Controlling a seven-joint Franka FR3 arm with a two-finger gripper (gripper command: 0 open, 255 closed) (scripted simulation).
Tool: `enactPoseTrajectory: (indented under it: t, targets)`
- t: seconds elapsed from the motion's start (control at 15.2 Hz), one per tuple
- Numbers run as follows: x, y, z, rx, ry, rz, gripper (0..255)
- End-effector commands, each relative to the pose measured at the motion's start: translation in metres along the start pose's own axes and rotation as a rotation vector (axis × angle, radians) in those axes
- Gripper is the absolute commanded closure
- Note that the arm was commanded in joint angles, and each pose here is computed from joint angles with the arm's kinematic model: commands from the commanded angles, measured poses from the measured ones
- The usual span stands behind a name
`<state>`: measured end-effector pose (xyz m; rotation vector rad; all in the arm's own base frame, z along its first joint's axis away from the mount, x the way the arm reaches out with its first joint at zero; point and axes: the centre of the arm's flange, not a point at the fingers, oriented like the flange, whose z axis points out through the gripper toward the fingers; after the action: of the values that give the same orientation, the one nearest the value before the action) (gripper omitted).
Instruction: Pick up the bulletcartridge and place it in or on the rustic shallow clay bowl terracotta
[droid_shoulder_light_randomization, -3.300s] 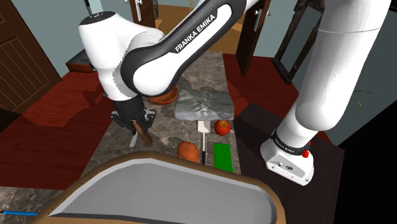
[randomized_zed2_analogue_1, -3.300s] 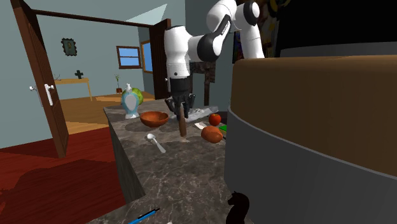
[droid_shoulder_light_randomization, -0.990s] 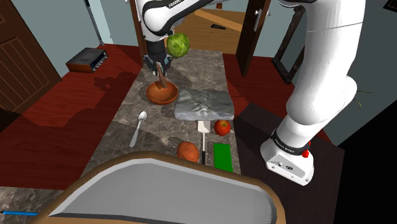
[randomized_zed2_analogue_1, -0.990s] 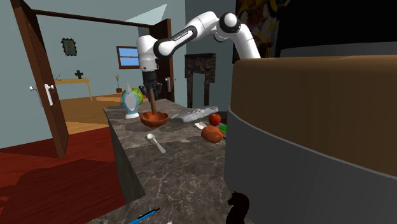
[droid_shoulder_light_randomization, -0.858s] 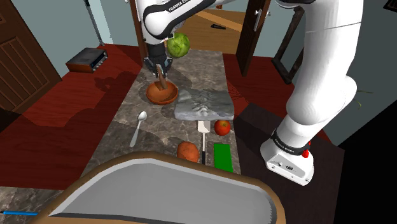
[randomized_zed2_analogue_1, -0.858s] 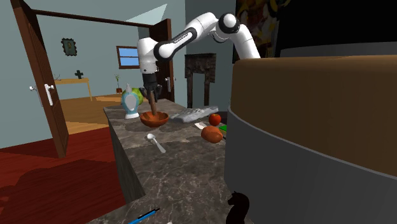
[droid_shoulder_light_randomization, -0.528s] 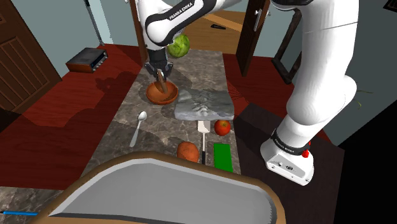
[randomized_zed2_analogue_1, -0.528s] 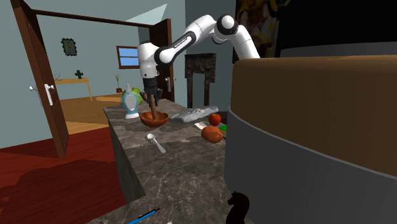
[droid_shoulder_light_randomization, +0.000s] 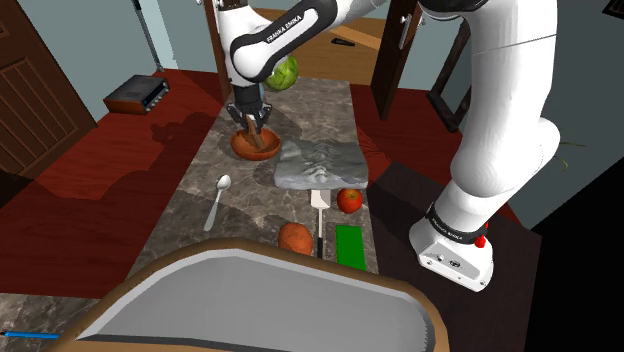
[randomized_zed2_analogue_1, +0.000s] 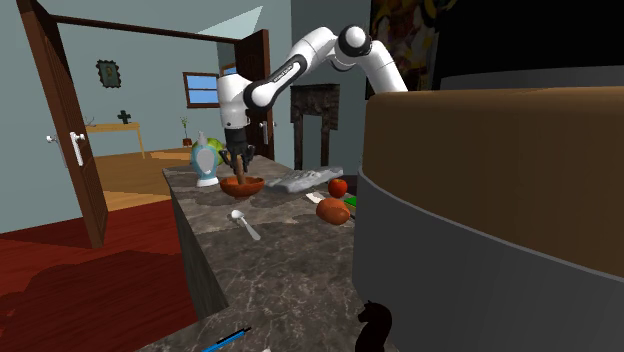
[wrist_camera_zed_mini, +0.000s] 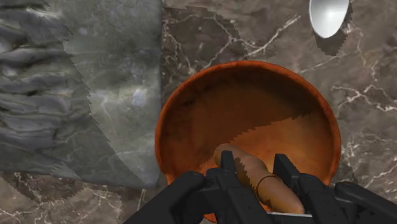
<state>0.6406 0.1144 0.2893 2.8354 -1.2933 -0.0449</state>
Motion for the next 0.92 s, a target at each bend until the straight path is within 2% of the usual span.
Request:
enactPoseTrajectory:
  t: [0.0,0.2,0.26,0.59,0.86]
  targets:
    - [0.0,0.002,0.008,-0.011,-0.008,0.001,255]
    - [0.0,0.002,0.008,-0.011,-0.008,0.001,255]
    - [-0.001,0.002,0.008,-0.011,-0.009,0.001,0]
    - [0.0,0.002,0.008,-0.011,-0.008,0.001,0]
    - [0.001,0.001,-0.042,-0.011,-0.008,0.001,0]
